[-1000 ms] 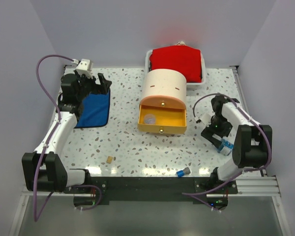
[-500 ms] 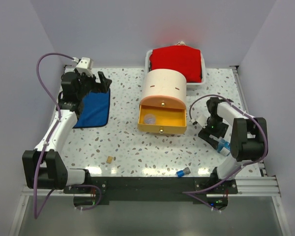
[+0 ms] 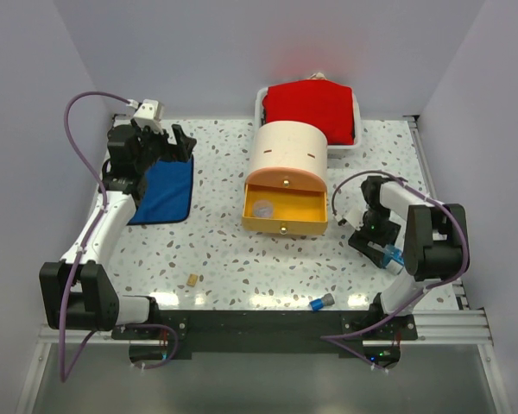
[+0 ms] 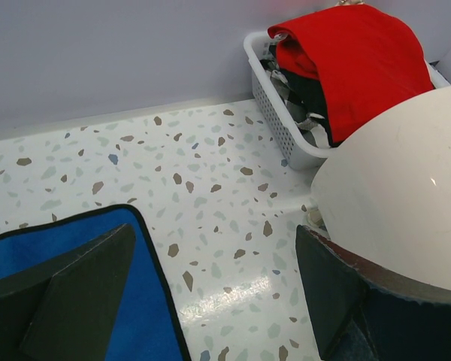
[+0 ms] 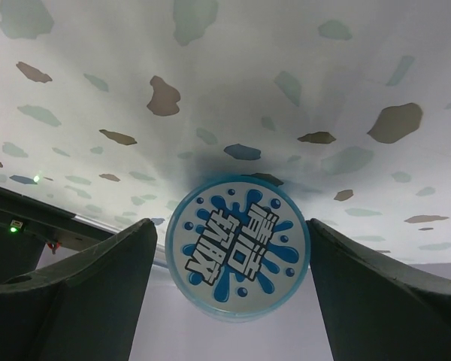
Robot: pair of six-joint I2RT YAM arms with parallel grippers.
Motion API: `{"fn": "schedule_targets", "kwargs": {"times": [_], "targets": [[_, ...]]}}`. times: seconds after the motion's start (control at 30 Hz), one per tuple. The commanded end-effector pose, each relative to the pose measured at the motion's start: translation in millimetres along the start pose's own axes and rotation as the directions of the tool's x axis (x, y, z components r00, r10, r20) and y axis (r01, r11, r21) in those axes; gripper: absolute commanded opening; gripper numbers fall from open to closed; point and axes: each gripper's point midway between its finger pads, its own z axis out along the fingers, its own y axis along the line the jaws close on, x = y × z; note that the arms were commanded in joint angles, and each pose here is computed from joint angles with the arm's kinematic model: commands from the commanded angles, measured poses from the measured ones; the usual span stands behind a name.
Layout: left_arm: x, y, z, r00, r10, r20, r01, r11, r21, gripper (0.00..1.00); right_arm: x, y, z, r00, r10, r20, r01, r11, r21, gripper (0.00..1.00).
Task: Sort the stationery into containers
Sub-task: Pick up the stationery from the corner of the board.
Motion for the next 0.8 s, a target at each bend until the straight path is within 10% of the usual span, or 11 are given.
{"fn": "schedule_targets", "kwargs": {"times": [0.0,0.53,0.77], "targets": [[-29.9,0.5,0.0,0.997,0.018,0.073,-0.018,1.000,0.002,0.92,8.7,5.2,-1.9,0.999,-0.007,-0.032,0.007,1.000,-0.005,0.81],[-47.2,-5.1,0.5,0.993,0.031,0.113,-0.034,0.999,0.027,0.91,15.7,-35.2,-66.7,0.968,0.181,0.174,-0.213,0.960,0.182,0.00],[-48.8,-9.9,-3.2,0.991,0.048,0.122,-0.054,0.997,0.047,0.90,5.2,-39.1,-112.4,0.828,0.255,0.500,-0.408,0.885,0.224,0.00]]}}
